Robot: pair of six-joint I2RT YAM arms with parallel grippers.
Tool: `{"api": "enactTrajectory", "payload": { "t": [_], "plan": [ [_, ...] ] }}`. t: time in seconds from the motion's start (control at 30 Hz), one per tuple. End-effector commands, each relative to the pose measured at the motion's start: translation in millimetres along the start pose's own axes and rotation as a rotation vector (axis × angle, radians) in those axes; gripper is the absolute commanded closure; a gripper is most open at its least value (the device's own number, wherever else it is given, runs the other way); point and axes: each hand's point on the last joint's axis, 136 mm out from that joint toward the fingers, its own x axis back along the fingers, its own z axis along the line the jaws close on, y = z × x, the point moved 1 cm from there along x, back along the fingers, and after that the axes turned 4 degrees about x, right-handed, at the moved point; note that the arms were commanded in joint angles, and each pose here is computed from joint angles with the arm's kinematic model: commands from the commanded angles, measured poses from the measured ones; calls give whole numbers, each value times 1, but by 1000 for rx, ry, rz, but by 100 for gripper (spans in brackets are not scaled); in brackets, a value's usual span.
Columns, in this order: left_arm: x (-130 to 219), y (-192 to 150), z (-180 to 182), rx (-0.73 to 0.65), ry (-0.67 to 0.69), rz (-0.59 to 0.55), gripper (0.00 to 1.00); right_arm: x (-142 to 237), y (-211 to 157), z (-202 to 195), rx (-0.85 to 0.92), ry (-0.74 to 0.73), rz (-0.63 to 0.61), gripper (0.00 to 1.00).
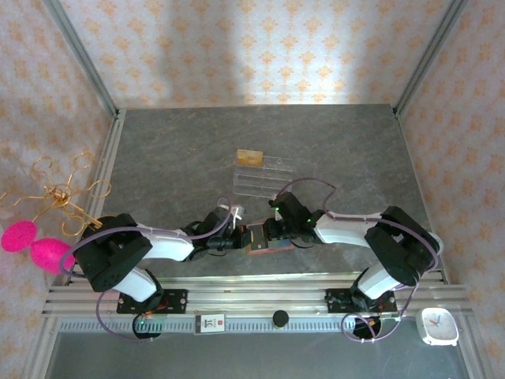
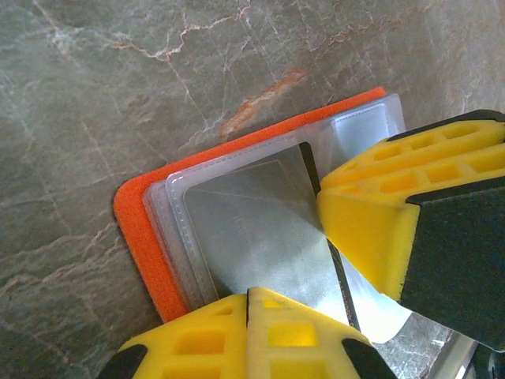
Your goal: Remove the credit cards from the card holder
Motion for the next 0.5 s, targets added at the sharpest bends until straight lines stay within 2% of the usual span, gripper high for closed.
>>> {"api": "enactTrajectory", "payload": {
  "t": [0.0, 0.07, 0.2, 0.47],
  "plan": [
    [-6, -6, 9, -6, 34, 31, 100, -7, -15, 2, -4, 36, 52, 86],
    [-6, -6, 9, -7, 36, 33, 100, -7, -17, 3, 0, 43, 59, 86],
    [-5, -6, 9, -5, 38, 31, 100, -6, -18, 0, 4, 28, 54, 100],
    [1, -4, 16, 23, 29, 11, 100, 12, -11, -21, -22, -103, -22, 100]
  ]
}}
